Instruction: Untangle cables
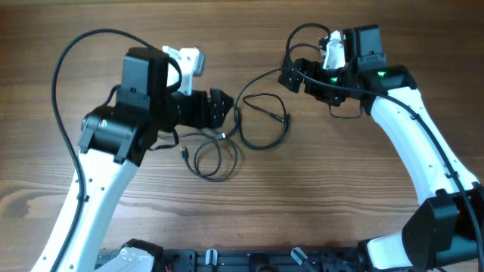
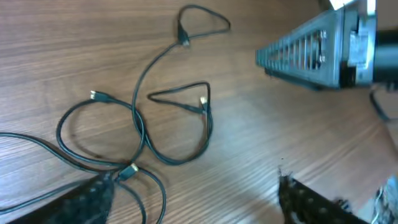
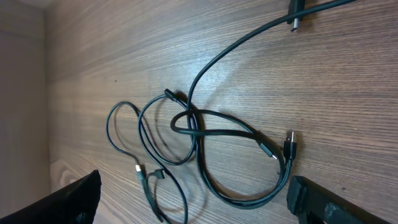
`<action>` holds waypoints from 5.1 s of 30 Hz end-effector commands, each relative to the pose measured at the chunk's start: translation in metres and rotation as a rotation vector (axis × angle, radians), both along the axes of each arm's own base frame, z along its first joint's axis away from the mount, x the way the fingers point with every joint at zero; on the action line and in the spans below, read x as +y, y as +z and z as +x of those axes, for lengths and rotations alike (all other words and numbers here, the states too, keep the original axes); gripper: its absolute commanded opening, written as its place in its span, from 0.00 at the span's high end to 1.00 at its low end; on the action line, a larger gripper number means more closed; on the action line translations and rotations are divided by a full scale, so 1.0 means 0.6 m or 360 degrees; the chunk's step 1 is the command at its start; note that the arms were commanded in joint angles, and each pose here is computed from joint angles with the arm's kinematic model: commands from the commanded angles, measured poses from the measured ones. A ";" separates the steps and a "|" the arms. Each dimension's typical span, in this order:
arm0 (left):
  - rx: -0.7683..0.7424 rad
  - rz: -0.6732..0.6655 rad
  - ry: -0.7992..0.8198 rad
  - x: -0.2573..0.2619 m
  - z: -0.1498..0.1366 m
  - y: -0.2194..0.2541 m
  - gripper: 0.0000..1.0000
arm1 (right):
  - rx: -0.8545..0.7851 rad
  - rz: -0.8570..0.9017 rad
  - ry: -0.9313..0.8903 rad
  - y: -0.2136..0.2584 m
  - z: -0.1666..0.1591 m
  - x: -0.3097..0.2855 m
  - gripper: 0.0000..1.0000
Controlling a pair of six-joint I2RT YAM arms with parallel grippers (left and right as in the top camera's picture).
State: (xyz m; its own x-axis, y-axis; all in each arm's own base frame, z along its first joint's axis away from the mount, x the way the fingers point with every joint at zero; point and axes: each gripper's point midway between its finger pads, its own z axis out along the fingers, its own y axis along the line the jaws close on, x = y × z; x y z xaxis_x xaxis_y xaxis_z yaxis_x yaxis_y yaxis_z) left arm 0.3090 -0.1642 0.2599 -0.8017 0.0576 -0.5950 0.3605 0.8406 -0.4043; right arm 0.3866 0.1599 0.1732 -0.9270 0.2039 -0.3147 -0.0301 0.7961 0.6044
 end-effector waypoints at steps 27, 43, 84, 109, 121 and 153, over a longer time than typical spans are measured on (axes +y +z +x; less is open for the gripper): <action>0.0529 0.0804 -0.0382 -0.032 0.069 -0.420 0.43 | -0.0013 -0.0034 -0.0024 0.007 -0.003 -0.008 0.01; 0.0581 0.0885 -0.0415 -0.025 0.032 -0.476 0.77 | 0.0005 -0.0061 -0.0039 0.002 -0.005 -0.013 0.01; -0.0171 -0.1581 -0.0913 -0.061 0.045 0.392 0.96 | 0.0004 -0.0055 0.0089 0.002 -0.028 0.037 0.00; 0.0701 -0.0070 0.0565 0.031 0.107 -0.125 0.96 | -0.0032 -0.0066 0.0198 0.004 -0.041 0.068 0.00; 0.0791 0.0078 0.0611 0.082 0.082 -0.145 0.96 | 0.0054 0.0072 0.0348 0.012 -0.090 0.153 0.04; 0.0895 0.0474 0.0863 0.180 0.042 -0.173 0.00 | 0.0492 0.0029 0.0237 -0.294 -0.099 0.340 0.41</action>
